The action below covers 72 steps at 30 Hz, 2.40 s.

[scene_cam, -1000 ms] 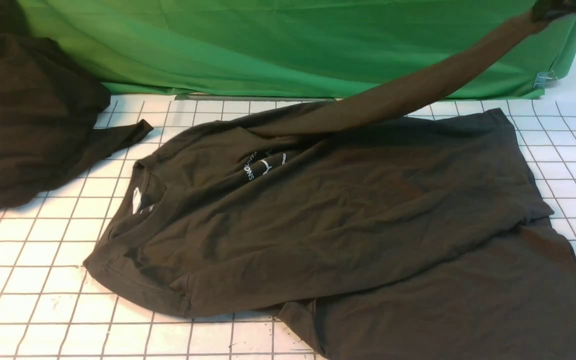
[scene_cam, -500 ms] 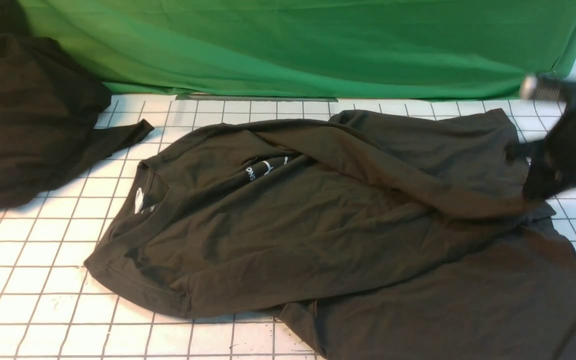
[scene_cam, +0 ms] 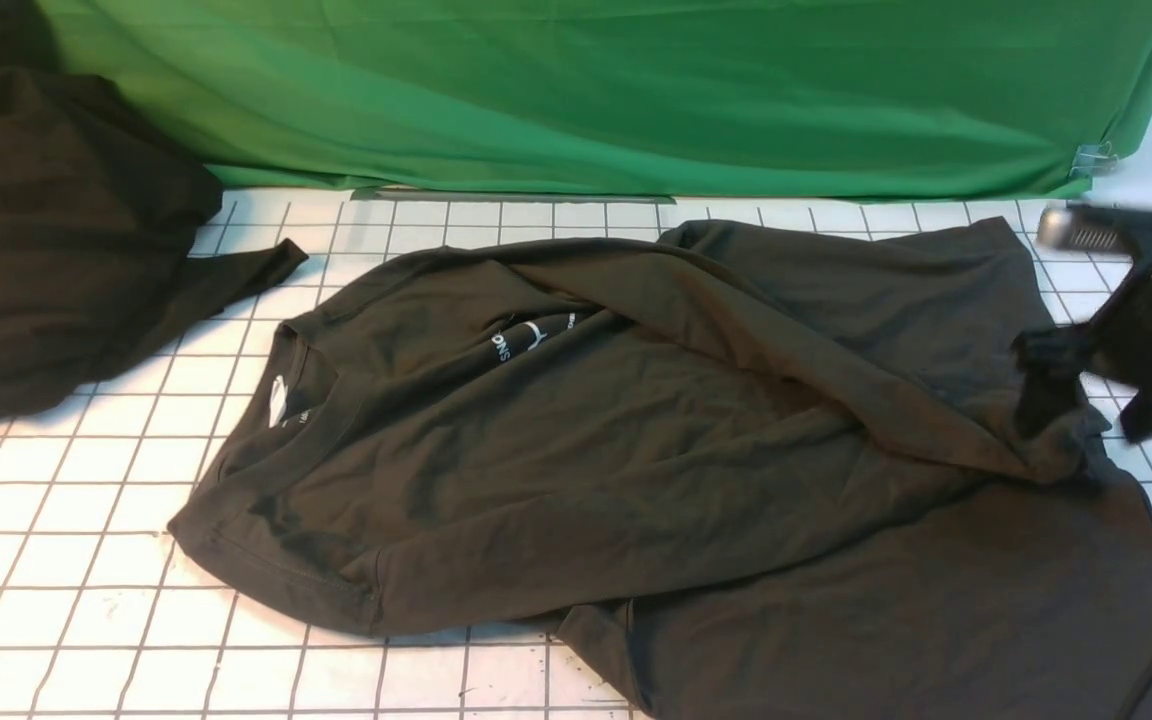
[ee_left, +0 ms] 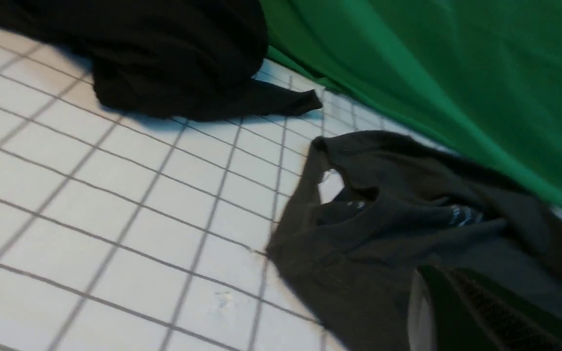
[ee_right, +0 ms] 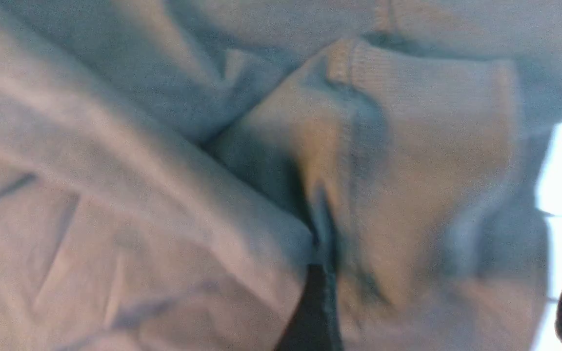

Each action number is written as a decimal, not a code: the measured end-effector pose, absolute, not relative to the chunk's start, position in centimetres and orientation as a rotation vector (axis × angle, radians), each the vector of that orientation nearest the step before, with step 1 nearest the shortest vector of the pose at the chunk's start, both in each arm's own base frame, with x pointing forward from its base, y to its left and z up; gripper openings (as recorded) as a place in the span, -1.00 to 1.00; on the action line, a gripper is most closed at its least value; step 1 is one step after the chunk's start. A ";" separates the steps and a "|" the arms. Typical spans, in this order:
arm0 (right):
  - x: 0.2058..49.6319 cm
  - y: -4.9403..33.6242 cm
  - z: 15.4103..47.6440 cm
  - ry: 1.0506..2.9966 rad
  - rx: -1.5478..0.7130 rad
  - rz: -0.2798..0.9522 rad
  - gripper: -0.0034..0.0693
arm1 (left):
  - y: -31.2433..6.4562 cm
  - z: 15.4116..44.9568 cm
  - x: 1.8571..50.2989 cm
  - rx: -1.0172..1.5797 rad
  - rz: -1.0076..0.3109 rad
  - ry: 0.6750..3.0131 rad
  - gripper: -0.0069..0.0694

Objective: Fold a long-sleeved shirt over a white checkered tablecloth.
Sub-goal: 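Grasp the near edge of the shirt at its hem and shoulder corners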

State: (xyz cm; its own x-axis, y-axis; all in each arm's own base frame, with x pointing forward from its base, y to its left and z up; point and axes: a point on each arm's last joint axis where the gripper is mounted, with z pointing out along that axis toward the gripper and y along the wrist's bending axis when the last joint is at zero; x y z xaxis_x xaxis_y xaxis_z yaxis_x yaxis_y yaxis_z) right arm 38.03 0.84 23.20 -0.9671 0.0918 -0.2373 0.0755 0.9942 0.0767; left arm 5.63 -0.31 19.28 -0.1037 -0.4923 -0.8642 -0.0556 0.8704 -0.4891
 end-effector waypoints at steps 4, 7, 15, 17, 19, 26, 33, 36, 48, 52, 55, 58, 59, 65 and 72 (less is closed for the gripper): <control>37.0 0.3 27.8 2.881 0.075 0.013 0.45 | -0.4 19.8 5.7 -0.553 -0.536 1.565 -0.76; 34.6 -0.1 32.3 2.813 0.052 -0.060 0.05 | -0.2 20.2 5.7 -0.589 -0.559 1.503 -0.76; 28.0 -0.2 34.9 2.757 0.024 -0.069 -0.83 | 0.6 21.5 5.6 -0.635 -0.554 1.347 -0.76; 25.4 -0.2 34.4 2.741 0.020 -0.061 -0.87 | 0.3 24.8 5.0 -0.568 -0.563 1.310 -0.76; 24.9 -0.2 33.9 2.742 0.020 -0.056 -0.87 | 0.1 26.5 4.9 -0.530 -0.550 1.314 -0.76; 23.2 0.2 30.2 2.801 0.032 0.010 -0.80 | -0.9 33.6 10.0 -0.330 -0.382 1.916 -0.81; 22.7 0.3 27.3 2.816 0.037 0.024 -0.44 | -1.0 28.4 20.1 -0.114 -0.392 2.668 -0.83; 22.8 0.3 27.2 2.808 0.037 0.025 -0.28 | -1.0 27.0 21.4 -0.092 -0.383 2.734 -0.83; 23.2 1.3 27.4 2.752 0.007 0.070 -0.05 | -0.4 21.9 26.2 -0.284 -0.327 2.824 -0.36; 23.3 2.4 27.4 2.742 -0.061 0.085 -0.04 | 0.1 21.1 28.9 -0.317 -0.286 2.800 0.13; 23.2 2.9 27.4 2.739 -0.088 0.093 -0.04 | 0.2 20.5 30.9 -0.324 -0.289 2.819 0.41; 23.2 3.1 27.4 2.738 -0.102 0.095 -0.04 | 0.2 19.7 32.1 -0.318 -0.297 2.869 0.53; 23.2 3.1 27.4 2.738 -0.103 0.095 -0.04 | 0.2 19.1 32.2 -0.308 -0.298 2.896 0.55; 23.3 3.1 27.4 2.732 -0.111 0.093 -0.04 | 0.2 16.7 32.9 -0.302 -0.295 2.960 0.52; 23.4 3.1 27.4 2.719 -0.114 0.093 -0.04 | 0.4 16.0 33.3 -0.295 -0.280 2.975 0.16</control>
State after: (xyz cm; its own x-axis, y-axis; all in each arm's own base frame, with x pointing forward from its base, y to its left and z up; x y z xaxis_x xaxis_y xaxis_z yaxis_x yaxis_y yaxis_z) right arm 23.39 3.08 27.45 -0.9102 -0.0657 -0.4090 -0.0936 0.9944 0.0485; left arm 33.25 0.38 16.02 -0.9711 -0.2067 -0.1190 -0.1808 0.9634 -0.1978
